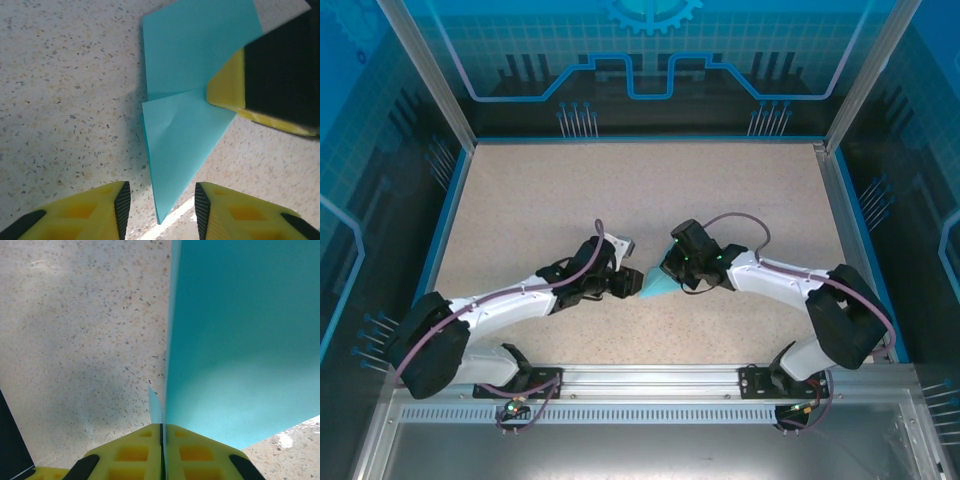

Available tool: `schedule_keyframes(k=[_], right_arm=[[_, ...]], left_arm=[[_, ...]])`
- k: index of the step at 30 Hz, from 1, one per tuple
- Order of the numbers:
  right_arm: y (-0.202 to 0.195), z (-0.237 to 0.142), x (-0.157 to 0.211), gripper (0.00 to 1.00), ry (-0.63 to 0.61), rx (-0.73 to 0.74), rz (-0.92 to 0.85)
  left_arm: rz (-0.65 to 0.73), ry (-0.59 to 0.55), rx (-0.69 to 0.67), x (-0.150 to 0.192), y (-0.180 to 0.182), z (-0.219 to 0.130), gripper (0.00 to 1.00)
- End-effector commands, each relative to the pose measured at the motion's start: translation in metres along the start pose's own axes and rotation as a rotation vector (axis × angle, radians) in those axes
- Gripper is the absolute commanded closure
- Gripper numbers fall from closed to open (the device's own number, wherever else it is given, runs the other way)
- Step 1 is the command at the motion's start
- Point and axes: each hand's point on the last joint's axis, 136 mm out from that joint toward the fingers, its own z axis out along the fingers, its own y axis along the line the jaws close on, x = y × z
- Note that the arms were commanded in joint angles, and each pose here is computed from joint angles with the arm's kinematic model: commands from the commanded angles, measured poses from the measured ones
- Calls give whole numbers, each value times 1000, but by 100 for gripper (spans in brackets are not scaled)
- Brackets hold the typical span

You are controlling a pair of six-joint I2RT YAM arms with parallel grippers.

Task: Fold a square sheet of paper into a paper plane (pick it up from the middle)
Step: Fourth fold the wing at the center of the table.

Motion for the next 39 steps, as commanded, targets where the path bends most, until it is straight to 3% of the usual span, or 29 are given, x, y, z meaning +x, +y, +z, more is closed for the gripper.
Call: schedule_keyframes(k=[1,3,6,11,29,33,39], right_arm=[[-6,8,10,92,37,28,76],[-8,12,13,92,57,33,96],[-8,16,17,91,85,40,114],[-11,21,19,91,112,56,149],[-1,16,18,88,169,59,230],[0,15,18,87,182,56,237],[-4,13,18,85,189,64,250]], left_arm=[[150,-86,63,-9,-12,3,52],[158,-73,37,-7,-8,5,44],[164,-15,3,-2,-3,11,23],[209,-78,110,4,-14,16,17],[426,-72,117,31,-15,41,36],[438,-85,91,31,-11,46,43],[440,-135,53,26,-4,43,63]])
